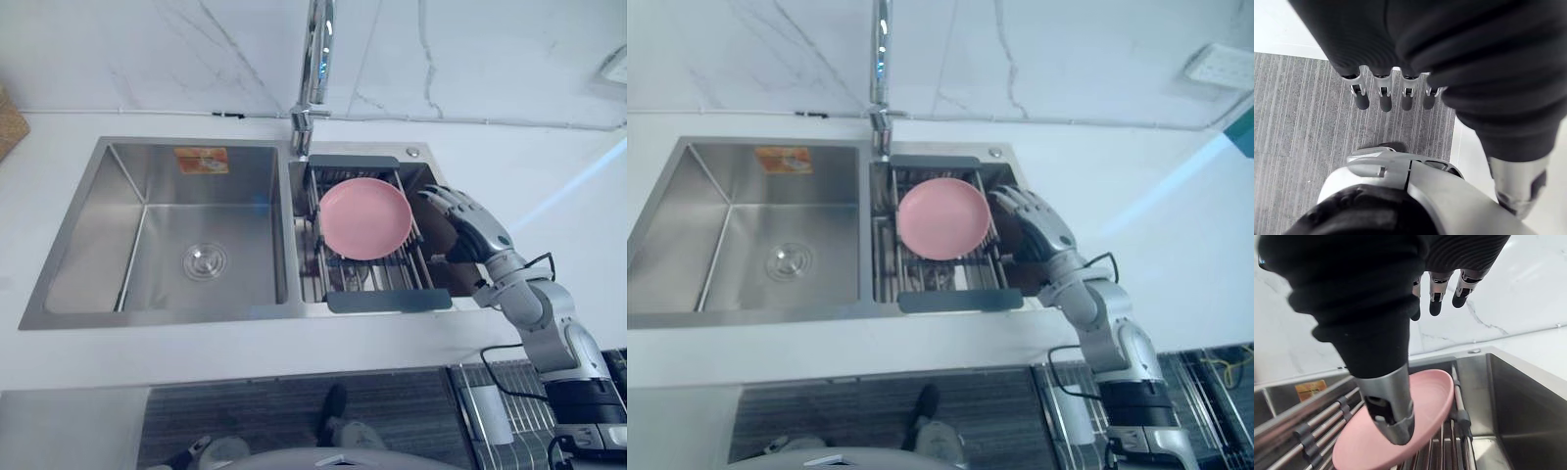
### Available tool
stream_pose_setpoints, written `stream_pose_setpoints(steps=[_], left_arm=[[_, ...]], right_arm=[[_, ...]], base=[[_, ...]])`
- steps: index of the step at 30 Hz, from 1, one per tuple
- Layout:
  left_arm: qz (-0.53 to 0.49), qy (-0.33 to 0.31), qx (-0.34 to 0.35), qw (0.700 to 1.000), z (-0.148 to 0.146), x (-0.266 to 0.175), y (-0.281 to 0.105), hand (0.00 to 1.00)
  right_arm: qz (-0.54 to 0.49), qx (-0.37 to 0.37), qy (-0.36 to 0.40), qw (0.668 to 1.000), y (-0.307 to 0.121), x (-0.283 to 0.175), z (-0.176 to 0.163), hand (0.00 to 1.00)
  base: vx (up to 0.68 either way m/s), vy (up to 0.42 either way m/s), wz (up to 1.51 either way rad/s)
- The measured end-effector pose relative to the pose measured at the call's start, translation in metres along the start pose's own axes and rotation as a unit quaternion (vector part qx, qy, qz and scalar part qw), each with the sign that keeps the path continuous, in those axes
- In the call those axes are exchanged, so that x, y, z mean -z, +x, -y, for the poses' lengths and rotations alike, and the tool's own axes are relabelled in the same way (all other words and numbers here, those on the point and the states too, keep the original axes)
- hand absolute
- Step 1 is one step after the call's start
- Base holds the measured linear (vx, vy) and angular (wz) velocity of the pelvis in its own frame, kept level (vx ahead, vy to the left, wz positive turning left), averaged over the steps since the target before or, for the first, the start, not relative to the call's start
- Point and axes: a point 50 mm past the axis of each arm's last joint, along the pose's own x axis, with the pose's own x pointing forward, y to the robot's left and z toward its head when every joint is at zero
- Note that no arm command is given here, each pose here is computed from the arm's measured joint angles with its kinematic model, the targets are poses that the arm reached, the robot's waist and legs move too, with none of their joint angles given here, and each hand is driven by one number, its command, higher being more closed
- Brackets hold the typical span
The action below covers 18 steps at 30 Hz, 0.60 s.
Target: Walk over to the sink, pick up the cup, carry it to the dishwasher, place the cup inside the dishwasher, then close the dishwasher door
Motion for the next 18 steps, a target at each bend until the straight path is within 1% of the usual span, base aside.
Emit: stream_pose_setpoints(steps=[5,11,15,18], left_arm=[[0.002,0.0,0.007,1.0,0.001,-0.001,0.0,0.0],[0.001,0.005,0.013,1.0,0.002,-0.001,0.0,0.0],[0.001,0.009,0.019,1.0,0.003,-0.001,-0.001,0.0],[0.001,0.009,0.02,1.0,0.003,-0.001,-0.001,0.0]], right_arm=[[-0.025,-0.005,-0.052,0.998,0.005,0.013,-0.01,0.0],[-0.007,-0.02,-0.091,0.996,0.009,0.008,-0.033,0.0],[-0.009,-0.014,-0.122,0.992,0.011,0.012,-0.035,0.0],[-0.012,-0.035,-0.134,0.99,0.009,0.016,-0.046,0.0]], base=[[-0.01,0.008,0.07],[-0.01,0.009,0.1],[-0.04,0.009,0.12],[-0.03,-0.003,0.15]])
